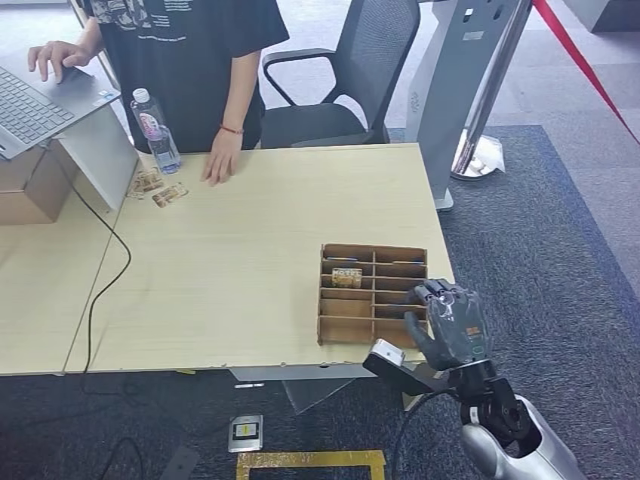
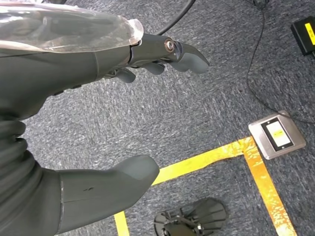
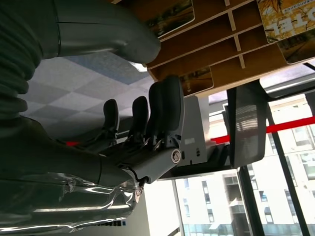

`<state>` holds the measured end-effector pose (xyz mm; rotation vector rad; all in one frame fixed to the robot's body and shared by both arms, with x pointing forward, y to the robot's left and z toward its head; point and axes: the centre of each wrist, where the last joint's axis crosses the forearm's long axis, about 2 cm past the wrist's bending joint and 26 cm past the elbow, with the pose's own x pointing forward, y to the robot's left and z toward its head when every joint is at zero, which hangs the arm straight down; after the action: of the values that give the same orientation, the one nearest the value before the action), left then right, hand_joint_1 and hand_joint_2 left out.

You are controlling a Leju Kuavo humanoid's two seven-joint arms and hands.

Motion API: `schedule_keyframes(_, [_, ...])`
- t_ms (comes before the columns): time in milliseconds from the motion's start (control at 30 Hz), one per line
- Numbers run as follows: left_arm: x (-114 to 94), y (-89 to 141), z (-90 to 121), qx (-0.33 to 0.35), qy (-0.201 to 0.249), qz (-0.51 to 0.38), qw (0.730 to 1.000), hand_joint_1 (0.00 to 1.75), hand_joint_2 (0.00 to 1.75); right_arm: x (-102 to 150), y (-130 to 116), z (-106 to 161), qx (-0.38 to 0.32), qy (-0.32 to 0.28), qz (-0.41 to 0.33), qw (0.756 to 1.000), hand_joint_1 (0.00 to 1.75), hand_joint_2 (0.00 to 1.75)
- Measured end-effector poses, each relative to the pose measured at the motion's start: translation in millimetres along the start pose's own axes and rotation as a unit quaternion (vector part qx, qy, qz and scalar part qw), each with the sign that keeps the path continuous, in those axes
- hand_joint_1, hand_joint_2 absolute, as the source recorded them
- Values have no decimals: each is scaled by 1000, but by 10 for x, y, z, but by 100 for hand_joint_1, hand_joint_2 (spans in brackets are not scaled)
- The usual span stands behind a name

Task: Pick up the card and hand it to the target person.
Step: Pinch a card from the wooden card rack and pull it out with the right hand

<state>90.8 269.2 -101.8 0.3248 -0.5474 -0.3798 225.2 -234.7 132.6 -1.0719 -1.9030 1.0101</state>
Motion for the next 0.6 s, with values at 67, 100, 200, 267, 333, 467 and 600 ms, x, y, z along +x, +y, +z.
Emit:
schedule_keyframes(67, [2, -4, 1, 0, 0, 0, 1000, 0, 175, 5, 15, -7, 3, -1, 0, 1000, 75, 175])
schedule_keyframes(100, [3, -6, 2, -1, 0, 0, 1000, 0, 175, 6, 22, -12, 5, -2, 1, 1000, 72, 175])
schedule_keyframes(200, [7, -11, 3, -2, -1, 0, 1000, 0, 175, 9, 43, -30, 9, -5, 2, 1000, 70, 175])
schedule_keyframes(267, [9, -15, 3, -3, -1, 0, 1000, 0, 175, 13, 57, -42, 11, -6, 3, 1000, 71, 175])
schedule_keyframes(333, [11, -17, 4, -3, -1, 0, 1000, 0, 175, 17, 70, -55, 14, -9, 3, 1000, 71, 175])
schedule_keyframes(467, [14, -22, 5, -4, -2, 0, 1000, 0, 175, 33, 104, -89, 19, -15, 4, 1000, 74, 175])
schedule_keyframes(600, [14, -23, 5, -4, 0, 0, 1000, 0, 175, 45, 125, -105, 21, -16, 3, 1000, 74, 175])
